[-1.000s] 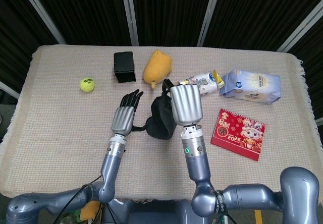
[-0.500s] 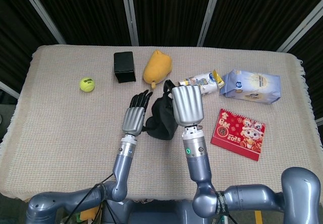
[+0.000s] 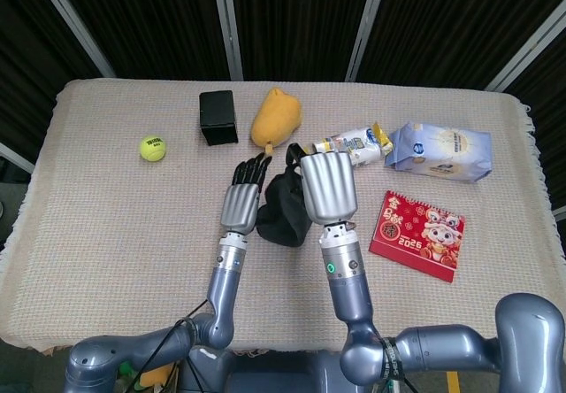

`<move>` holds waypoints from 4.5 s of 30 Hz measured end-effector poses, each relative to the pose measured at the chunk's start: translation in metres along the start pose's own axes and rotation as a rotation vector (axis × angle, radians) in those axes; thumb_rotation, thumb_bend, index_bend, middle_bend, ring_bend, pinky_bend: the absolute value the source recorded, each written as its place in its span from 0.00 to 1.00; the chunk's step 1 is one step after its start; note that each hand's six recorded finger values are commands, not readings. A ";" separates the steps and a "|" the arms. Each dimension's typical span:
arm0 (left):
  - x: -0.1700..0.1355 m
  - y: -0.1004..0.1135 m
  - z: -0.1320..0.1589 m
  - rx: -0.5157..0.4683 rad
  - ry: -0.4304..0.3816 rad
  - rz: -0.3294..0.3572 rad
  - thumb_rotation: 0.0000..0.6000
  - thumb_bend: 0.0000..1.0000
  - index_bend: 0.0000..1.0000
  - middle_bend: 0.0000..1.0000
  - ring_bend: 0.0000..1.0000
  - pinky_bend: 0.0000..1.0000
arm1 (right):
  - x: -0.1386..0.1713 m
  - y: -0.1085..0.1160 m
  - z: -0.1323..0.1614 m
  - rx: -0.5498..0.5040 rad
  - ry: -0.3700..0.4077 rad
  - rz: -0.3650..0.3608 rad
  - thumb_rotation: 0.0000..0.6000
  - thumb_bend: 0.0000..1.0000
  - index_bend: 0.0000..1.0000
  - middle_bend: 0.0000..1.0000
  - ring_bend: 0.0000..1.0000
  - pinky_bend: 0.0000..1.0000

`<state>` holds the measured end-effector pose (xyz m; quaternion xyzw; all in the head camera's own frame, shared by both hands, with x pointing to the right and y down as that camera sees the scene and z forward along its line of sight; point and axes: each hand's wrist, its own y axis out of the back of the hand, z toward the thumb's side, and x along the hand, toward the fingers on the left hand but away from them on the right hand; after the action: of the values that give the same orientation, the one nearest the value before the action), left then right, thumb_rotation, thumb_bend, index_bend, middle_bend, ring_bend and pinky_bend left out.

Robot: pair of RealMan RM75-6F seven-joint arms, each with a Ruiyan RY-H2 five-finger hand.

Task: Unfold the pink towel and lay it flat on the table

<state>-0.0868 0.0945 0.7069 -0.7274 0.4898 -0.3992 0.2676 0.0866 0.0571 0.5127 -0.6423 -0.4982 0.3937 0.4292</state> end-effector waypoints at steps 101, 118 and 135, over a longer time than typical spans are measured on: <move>0.023 0.049 -0.043 0.040 0.038 0.042 1.00 0.49 0.55 0.11 0.00 0.01 | 0.009 0.006 -0.024 -0.060 -0.058 0.043 1.00 0.59 0.73 0.90 0.98 0.87; 0.014 0.103 -0.022 0.041 0.003 0.072 1.00 0.49 0.56 0.11 0.00 0.01 | 0.014 0.016 -0.064 -0.062 -0.125 0.042 1.00 0.59 0.74 0.90 0.98 0.87; 0.014 0.148 0.012 0.084 -0.040 0.136 1.00 0.50 0.56 0.11 0.00 0.01 | 0.006 0.030 -0.096 -0.076 -0.177 0.009 1.00 0.59 0.75 0.90 0.98 0.87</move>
<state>-0.1477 0.0261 0.5898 -0.6885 0.5155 -0.3855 0.3340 0.1864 0.0434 0.5151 -0.6231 -0.5460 0.4317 0.3567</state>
